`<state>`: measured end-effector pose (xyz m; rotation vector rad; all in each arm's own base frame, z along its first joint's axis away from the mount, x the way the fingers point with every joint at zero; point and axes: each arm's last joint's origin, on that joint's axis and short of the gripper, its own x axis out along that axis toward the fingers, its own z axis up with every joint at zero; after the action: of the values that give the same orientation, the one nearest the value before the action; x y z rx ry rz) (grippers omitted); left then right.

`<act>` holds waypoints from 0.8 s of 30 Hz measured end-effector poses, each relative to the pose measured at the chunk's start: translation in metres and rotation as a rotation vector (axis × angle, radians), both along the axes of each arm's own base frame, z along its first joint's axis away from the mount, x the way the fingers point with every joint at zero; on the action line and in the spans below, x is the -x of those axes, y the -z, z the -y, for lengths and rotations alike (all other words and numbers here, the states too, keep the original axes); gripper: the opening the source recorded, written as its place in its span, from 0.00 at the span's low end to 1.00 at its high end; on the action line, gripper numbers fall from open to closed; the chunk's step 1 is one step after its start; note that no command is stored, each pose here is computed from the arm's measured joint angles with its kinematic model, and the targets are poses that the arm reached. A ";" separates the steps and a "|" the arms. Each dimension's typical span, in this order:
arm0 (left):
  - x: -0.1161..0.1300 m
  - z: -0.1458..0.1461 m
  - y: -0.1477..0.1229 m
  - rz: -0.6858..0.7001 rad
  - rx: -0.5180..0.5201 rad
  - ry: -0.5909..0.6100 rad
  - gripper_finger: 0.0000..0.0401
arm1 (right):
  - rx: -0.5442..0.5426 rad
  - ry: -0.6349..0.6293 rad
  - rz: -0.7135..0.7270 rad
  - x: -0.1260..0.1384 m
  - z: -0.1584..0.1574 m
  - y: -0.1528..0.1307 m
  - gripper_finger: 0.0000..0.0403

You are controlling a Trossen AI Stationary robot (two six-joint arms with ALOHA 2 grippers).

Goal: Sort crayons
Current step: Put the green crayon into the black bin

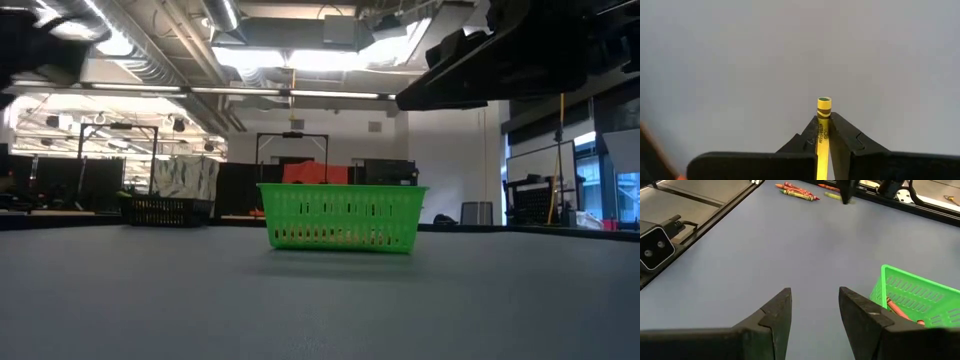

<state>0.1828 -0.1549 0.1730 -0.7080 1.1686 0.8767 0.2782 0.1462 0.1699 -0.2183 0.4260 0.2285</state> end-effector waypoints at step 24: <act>-0.048 -0.178 -0.068 -0.189 -0.337 0.309 0.02 | 0.023 0.021 -0.033 0.001 0.001 0.003 0.40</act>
<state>0.2305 0.0228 0.2413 -0.1664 1.2189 0.8611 0.2767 0.1447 0.1666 -0.2323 0.4641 0.2067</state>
